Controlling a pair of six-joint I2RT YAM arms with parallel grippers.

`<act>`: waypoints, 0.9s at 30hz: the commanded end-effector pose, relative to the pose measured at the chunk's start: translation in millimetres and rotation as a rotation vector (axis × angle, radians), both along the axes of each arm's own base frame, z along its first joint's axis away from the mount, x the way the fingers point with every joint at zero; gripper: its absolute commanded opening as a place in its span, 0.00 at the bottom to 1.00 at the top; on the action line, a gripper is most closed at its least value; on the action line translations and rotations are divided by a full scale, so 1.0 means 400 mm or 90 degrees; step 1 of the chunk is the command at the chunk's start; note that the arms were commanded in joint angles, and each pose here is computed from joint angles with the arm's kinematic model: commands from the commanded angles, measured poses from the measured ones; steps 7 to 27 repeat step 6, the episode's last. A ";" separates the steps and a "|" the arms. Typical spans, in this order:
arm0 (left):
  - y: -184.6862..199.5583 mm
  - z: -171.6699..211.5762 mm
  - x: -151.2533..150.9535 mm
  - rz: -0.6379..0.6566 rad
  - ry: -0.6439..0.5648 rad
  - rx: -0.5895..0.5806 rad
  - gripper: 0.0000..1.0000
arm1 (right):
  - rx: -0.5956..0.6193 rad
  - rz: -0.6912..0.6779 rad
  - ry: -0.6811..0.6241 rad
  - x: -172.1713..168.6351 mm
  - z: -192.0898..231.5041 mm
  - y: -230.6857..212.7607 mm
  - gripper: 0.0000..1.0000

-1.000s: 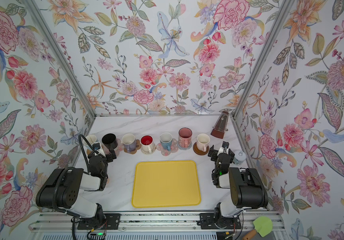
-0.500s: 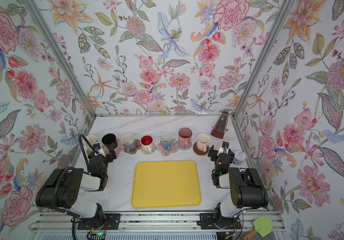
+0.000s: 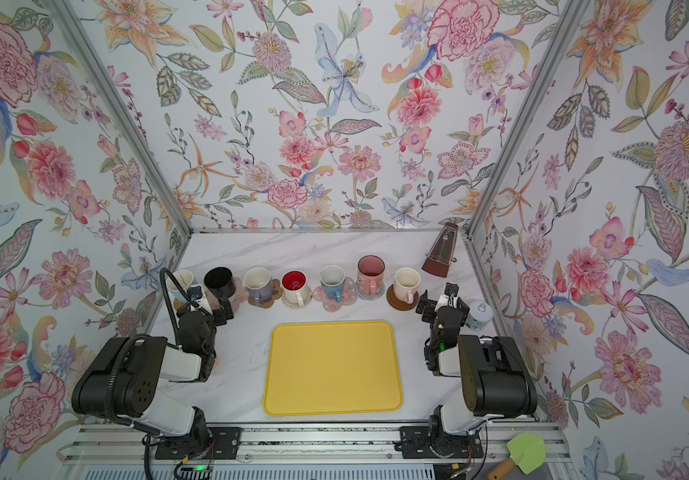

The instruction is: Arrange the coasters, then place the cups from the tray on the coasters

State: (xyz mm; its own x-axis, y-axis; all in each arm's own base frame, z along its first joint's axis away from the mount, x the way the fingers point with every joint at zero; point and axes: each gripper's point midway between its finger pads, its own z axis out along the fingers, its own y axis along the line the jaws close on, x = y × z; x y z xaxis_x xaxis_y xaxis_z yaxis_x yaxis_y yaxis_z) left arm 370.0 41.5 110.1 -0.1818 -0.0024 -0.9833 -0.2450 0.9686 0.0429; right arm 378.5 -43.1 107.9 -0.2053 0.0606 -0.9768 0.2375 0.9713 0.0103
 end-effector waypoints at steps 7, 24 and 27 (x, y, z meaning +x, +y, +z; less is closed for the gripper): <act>-0.009 0.015 0.011 -0.013 -0.009 0.007 0.99 | 0.022 0.014 0.005 0.010 -0.002 -0.004 0.99; -0.009 0.015 0.011 -0.013 -0.009 0.007 0.99 | 0.022 0.014 0.005 0.010 -0.002 -0.004 0.99; -0.009 0.015 0.011 -0.013 -0.009 0.007 0.99 | 0.022 0.014 0.005 0.010 -0.002 -0.004 0.99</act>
